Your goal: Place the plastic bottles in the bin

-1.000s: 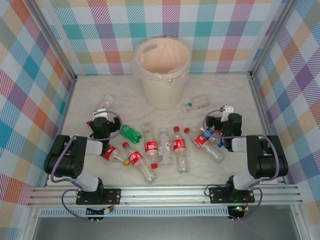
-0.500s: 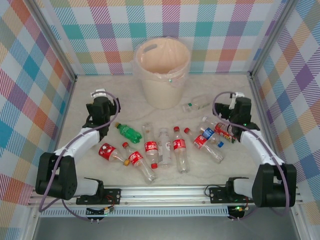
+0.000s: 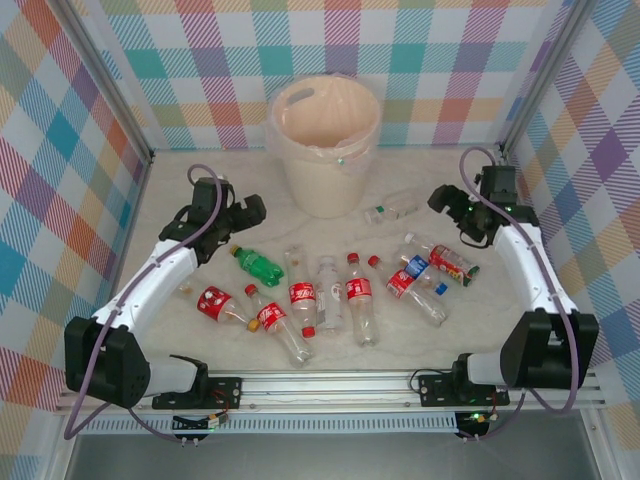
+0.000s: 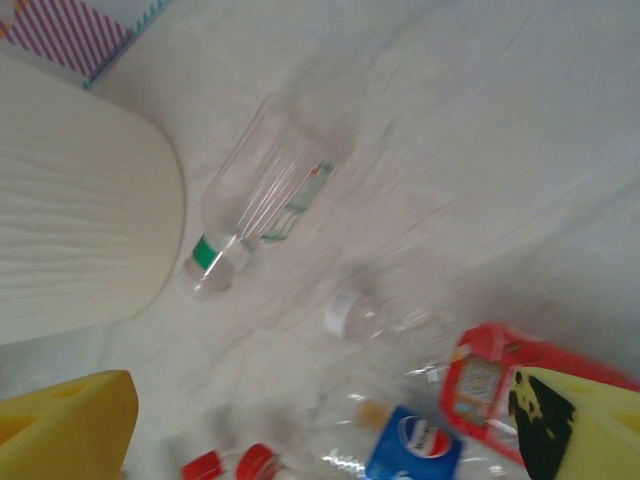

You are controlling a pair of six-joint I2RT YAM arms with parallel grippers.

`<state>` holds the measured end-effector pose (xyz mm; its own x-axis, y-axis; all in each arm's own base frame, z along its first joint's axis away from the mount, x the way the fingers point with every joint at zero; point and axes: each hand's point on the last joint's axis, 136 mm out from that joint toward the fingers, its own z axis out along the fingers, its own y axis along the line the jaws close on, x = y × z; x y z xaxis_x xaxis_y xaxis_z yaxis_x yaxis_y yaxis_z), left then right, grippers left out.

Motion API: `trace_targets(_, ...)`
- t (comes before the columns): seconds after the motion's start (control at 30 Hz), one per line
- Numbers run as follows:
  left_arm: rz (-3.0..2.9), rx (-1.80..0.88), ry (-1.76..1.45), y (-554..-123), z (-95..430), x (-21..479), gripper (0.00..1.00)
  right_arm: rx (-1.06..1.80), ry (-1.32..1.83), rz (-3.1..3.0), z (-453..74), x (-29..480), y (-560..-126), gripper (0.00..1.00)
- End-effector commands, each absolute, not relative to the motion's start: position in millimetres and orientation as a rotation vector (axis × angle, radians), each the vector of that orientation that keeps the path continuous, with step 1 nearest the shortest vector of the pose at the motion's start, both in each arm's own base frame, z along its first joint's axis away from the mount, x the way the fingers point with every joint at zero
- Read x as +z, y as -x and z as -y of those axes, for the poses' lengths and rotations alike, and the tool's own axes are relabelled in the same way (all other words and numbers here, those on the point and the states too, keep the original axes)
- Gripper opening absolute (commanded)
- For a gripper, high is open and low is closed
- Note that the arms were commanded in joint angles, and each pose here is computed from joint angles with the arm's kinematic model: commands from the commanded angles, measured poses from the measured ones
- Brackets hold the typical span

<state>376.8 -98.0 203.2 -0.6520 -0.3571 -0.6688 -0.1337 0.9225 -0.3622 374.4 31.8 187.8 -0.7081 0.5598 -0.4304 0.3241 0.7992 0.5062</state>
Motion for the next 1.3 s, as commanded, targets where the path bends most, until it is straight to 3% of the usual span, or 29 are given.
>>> trace_targets(0.0, -2.265, -0.672, 0.406, -376.7, 139.7, 214.6, 1.00, 0.721, -0.766, -2.383, -68.1, 178.6, -400.1, 0.92)
trace_targets(0.1, -2.198, -0.775, 0.422, -382.6, 157.2, 225.7, 1.00, 0.685, -0.789, -2.416, -80.0, 158.5, -422.9, 0.92)
trace_targets(0.4, -2.167, -0.712, 0.417, -372.7, 145.8, 254.7, 1.00, 0.568, -0.900, -2.466, -81.5, 104.9, -466.1, 0.94)
trace_targets(0.6, -2.019, -0.646, 0.411, -382.5, 123.6, 324.9, 0.96, 0.565, -0.916, -2.476, -87.3, 88.3, -487.0, 0.96)
trace_targets(0.8, -1.900, -0.653, 0.357, -421.0, 131.3, 384.3, 0.92, 0.522, -0.931, -2.508, -88.8, 69.6, -498.6, 0.98)
trace_targets(1.07, -1.888, -0.572, 0.354, -483.4, 138.6, 393.3, 0.91, 0.485, -0.923, -2.539, -89.9, 57.2, -505.6, 0.94)
trace_targets(1.27, -1.982, -0.586, 0.341, -511.4, 155.3, 362.6, 0.91, 0.458, -0.906, -2.561, -89.5, 51.2, -508.2, 0.90)
